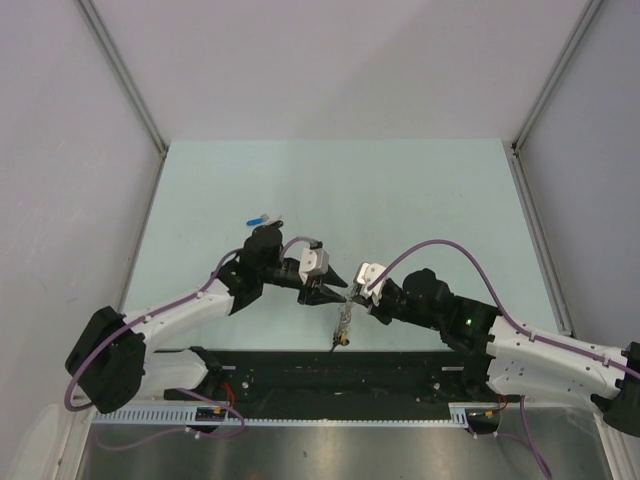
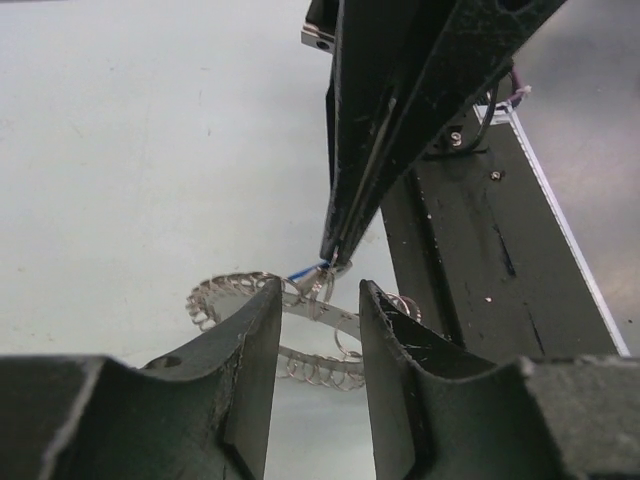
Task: Put the keys on the keyring
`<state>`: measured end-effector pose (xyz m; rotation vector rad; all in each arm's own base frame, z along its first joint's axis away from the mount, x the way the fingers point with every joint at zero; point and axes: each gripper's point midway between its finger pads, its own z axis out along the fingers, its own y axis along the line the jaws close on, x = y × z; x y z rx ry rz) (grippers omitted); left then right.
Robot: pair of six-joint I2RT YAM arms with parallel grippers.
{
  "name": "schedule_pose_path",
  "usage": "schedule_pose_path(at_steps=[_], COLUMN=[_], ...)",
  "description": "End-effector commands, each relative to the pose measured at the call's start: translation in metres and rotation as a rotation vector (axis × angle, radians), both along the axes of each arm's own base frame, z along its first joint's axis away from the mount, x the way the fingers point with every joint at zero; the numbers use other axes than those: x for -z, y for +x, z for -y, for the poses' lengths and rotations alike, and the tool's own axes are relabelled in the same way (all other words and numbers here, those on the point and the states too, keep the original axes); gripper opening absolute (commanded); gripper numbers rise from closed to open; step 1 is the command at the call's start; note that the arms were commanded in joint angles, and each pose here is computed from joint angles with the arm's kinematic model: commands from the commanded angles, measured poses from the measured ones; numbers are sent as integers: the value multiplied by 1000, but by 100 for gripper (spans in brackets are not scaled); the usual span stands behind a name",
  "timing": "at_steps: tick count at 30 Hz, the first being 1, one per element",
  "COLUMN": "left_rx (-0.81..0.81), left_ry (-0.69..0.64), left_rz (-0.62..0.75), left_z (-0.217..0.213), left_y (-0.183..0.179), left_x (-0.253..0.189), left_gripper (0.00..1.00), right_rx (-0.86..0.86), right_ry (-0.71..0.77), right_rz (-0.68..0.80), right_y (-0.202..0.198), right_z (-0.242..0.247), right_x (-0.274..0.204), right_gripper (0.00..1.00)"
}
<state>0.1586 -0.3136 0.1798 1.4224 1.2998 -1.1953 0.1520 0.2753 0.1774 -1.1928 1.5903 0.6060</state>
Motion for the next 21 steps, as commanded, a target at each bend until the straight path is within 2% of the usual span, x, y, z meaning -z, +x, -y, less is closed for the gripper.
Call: schedule_pose_path(at_steps=[1,9,18,21], left_rx=[80,92,94,94], left_ry=[2,53,75,68], left_rz=[60,26,12,17], left_z=[5,6,9,10], left_y=[2,3,3,3], left_x=[-8,3,8,6], left_gripper=[40,30,28,23], right_rx=[-15,-13,-15,-15], right_ry=[67,65,68,65], right_rz=[41,38,39,38], right_y=[2,2,2,2], right_z=[-9,-9,-9,-9], right_x=[-28,-27,-28,-27], right_gripper=[0,0,0,0])
